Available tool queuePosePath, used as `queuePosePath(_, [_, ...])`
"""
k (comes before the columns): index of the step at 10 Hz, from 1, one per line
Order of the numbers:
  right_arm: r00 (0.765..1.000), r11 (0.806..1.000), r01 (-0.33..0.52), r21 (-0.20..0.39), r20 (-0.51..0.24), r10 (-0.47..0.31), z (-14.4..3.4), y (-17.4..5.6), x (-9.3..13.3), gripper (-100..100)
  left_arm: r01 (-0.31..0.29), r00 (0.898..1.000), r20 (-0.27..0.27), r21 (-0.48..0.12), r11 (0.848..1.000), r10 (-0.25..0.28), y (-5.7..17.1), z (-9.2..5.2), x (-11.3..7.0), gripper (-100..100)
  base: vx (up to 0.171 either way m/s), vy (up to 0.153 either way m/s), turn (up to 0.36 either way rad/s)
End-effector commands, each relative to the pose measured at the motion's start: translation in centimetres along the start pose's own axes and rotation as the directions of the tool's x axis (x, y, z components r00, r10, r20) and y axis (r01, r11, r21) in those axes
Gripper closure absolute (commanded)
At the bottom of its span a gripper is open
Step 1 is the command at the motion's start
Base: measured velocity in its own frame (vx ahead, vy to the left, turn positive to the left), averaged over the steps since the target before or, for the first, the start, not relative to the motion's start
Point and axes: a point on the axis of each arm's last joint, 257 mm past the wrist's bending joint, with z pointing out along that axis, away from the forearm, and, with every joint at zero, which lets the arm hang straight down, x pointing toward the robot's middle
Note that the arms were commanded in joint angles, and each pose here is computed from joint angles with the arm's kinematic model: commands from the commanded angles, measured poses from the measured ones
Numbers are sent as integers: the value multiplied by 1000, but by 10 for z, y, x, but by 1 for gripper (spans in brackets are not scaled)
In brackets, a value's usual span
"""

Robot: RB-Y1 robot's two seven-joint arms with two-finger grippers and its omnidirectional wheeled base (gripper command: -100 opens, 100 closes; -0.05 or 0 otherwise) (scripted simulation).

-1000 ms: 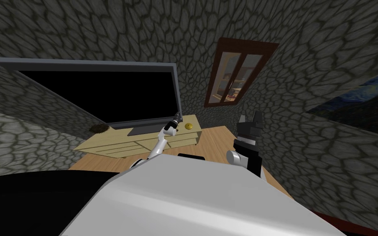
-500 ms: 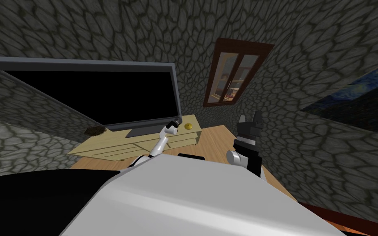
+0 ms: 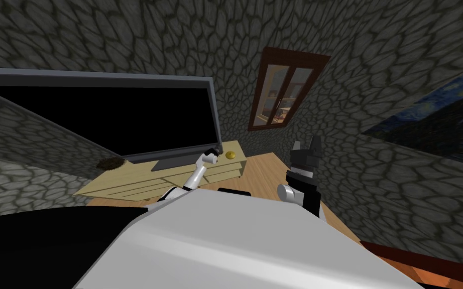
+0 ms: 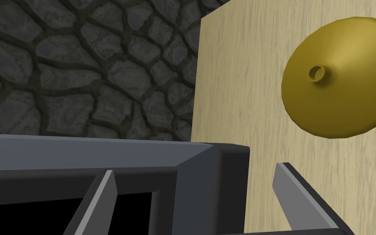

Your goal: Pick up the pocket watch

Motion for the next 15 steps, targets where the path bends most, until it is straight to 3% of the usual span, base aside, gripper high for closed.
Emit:
queuePosePath(1, [1000, 1000, 0, 0, 0, 0, 0, 0, 0, 0, 35, 999, 19, -71, 997, -33, 18, 6, -7, -100, 14, 51, -103])
queuePosePath(4, [1000, 1000, 0, 0, 0, 0, 0, 0, 0, 0, 70, 997, 52, -163, 984, -62, 44, 9, -17, -100, 13, 49, -66])
queuePosePath(5, [1000, 1000, 0, 0, 0, 0, 0, 0, 0, 0, 105, 993, 72, -208, 973, -92, 57, 11, -24, -100, 9, 58, -103])
queuePosePath(8, [1000, 1000, 0, 0, 0, 0, 0, 0, 0, 0, 145, 987, 115, -304, 942, -115, 84, 7, -34, -100, 15, 58, -82])
queuePosePath(9, [1000, 1000, 0, 0, 0, 0, 0, 0, 0, 0, 182, 980, 140, -344, 921, -141, 97, 6, -40, -100, 16, 68, -83])
queuePosePath(10, [1000, 1000, 0, 0, 0, 0, 0, 0, 0, 0, 185, 979, 151, -366, 912, -138, 104, 4, -42, -100, 21, 62, -64])
queuePosePath(11, [1000, 1000, 0, 0, 0, 0, 0, 0, 0, 0, 221, 971, 175, -403, 888, -162, 114, 1, -47, -100, 19, 73, -107])
queuePosePath(12, [1000, 1000, 0, 0, 0, 0, 0, 0, 0, 0, 226, 969, 188, -422, 878, -159, 122, -1, -50, -100, 19, 57, -64])
queuePosePath(13, [1000, 1000, 0, 0, 0, 0, 0, 0, 0, 0, 263, 959, 219, -458, 849, -179, 135, -5, -56, -100, 18, 61, -90])
queuePosePath(14, [1000, 1000, 0, 0, 0, 0, 0, 0, 0, 0, 266, 958, 226, -472, 841, -176, 139, -8, -57, -100, 12, 52, -60])
queuePosePath(15, [1000, 1000, 0, 0, 0, 0, 0, 0, 0, 0, 303, 946, 260, -504, 808, -193, 152, -13, -64, -100, 19, 61, -113])
